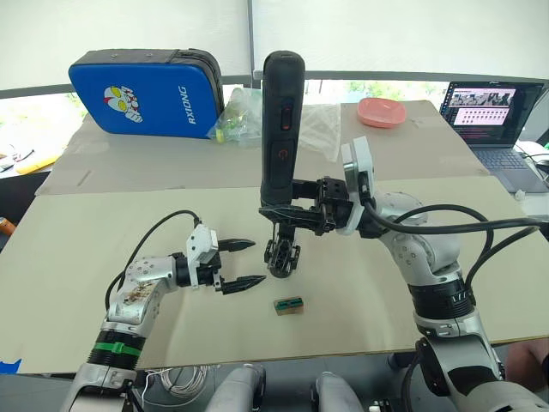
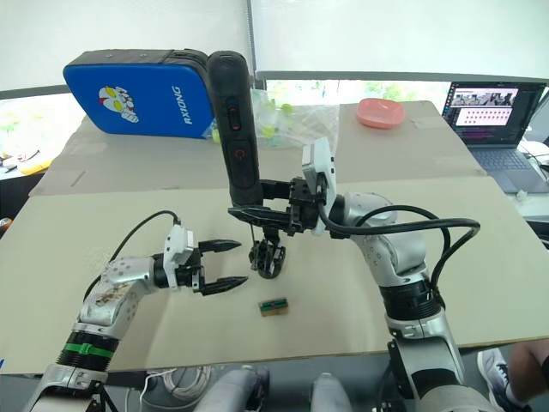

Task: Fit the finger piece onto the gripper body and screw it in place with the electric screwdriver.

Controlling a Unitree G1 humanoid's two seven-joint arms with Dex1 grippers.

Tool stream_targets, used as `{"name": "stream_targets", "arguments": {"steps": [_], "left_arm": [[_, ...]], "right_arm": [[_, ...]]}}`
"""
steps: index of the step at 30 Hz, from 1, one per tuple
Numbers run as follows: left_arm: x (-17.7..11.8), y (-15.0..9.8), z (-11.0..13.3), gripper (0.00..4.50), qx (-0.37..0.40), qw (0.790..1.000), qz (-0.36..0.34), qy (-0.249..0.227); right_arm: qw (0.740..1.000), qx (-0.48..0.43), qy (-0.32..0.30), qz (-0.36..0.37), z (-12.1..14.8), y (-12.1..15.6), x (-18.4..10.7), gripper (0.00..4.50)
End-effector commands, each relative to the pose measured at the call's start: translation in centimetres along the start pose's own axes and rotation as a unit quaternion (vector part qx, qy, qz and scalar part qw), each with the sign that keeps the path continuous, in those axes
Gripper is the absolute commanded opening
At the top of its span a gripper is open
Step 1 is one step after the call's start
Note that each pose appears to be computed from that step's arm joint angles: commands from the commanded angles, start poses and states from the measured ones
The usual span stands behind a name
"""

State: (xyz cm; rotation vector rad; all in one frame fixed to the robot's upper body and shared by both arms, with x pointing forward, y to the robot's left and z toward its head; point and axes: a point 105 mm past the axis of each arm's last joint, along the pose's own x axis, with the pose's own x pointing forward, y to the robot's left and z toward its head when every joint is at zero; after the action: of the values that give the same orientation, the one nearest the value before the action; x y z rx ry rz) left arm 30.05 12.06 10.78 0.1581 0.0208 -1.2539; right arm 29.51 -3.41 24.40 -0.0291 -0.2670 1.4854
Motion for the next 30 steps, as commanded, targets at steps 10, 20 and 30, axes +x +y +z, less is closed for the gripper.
{"name": "stream_targets", "arguments": {"steps": [10,20,30], "left_arm": [[0.42,-0.01,0.53,4.5,0.023,1.0,-0.004,-0.005],[0.57,-0.14,0.36,4.5,0.021,1.0,-0.008,-0.004],[0.65,-0.25,0.3,4.5,0.019,1.0,-0.009,-0.005]], "right_arm": [[0.999,-0.03,-0.016,0.011,1.25,0.53,0.13,1.91],[0.999,-0.03,-0.014,0.006,1.07,0.61,0.04,1.91],[0.999,-0.036,-0.01,-0.001,0.95,0.47,-0.17,1.91]]}}
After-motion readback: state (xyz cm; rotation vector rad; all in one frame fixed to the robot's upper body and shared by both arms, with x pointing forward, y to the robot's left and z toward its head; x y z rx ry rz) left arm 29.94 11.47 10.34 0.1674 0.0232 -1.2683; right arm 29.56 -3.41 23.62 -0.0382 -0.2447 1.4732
